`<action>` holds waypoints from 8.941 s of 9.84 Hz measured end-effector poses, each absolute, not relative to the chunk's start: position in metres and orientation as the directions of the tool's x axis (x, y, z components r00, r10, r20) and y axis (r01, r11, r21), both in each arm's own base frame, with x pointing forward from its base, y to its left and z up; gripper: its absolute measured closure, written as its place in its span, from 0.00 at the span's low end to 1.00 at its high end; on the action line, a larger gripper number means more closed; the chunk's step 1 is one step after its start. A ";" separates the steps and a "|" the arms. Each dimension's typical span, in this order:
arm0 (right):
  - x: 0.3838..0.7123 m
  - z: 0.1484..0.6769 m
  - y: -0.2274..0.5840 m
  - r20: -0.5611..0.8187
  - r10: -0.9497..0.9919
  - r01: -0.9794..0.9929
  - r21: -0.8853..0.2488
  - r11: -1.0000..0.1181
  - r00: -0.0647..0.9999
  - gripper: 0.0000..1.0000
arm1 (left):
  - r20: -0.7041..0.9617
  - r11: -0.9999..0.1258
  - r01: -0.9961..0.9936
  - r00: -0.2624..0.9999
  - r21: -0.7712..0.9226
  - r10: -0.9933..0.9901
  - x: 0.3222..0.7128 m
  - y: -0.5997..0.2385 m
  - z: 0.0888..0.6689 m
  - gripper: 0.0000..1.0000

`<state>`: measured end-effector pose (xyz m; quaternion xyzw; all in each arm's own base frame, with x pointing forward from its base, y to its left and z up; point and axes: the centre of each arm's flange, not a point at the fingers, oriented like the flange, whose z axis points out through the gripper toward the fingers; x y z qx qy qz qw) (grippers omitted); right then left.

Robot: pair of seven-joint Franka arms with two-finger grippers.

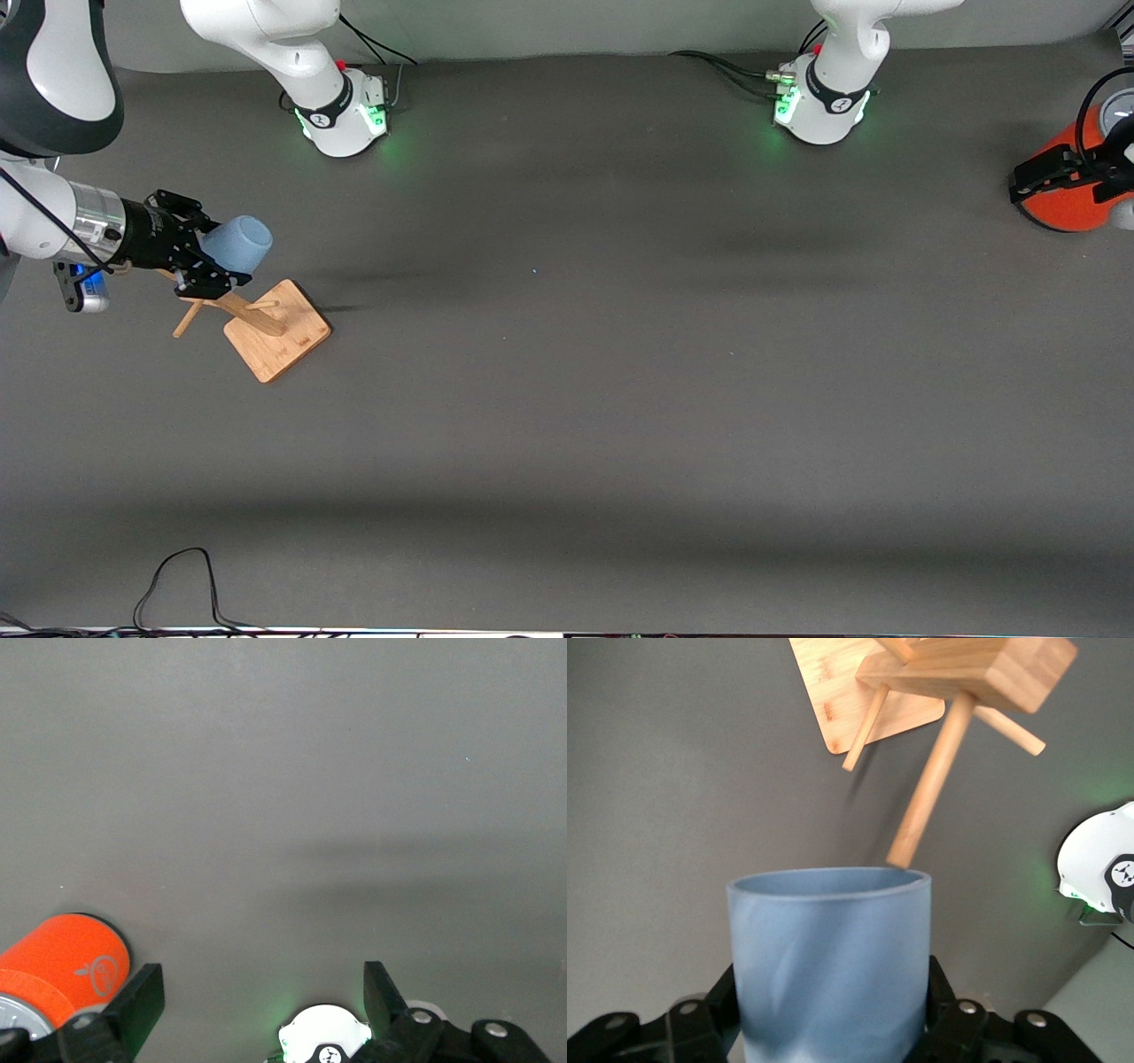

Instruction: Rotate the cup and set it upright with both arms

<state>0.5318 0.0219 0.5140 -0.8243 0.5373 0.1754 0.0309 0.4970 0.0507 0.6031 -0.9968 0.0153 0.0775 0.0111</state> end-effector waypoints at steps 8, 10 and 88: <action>0.520 0.555 0.202 -0.287 -0.745 -0.777 0.003 -0.629 0.602 0.20 | -0.159 -1.000 0.016 0.987 -0.018 0.018 0.493 0.074 0.603 0.00; 0.508 0.542 0.275 -0.279 -0.693 -0.730 -0.047 -0.682 0.665 0.20 | -0.165 -1.000 0.014 0.986 -0.017 0.017 0.492 0.073 0.603 0.00; 0.579 0.608 -0.052 -0.045 -0.139 -0.139 -0.002 -0.990 0.989 0.00 | -0.166 -0.986 0.147 0.973 -0.077 0.158 0.464 -0.480 0.286 0.66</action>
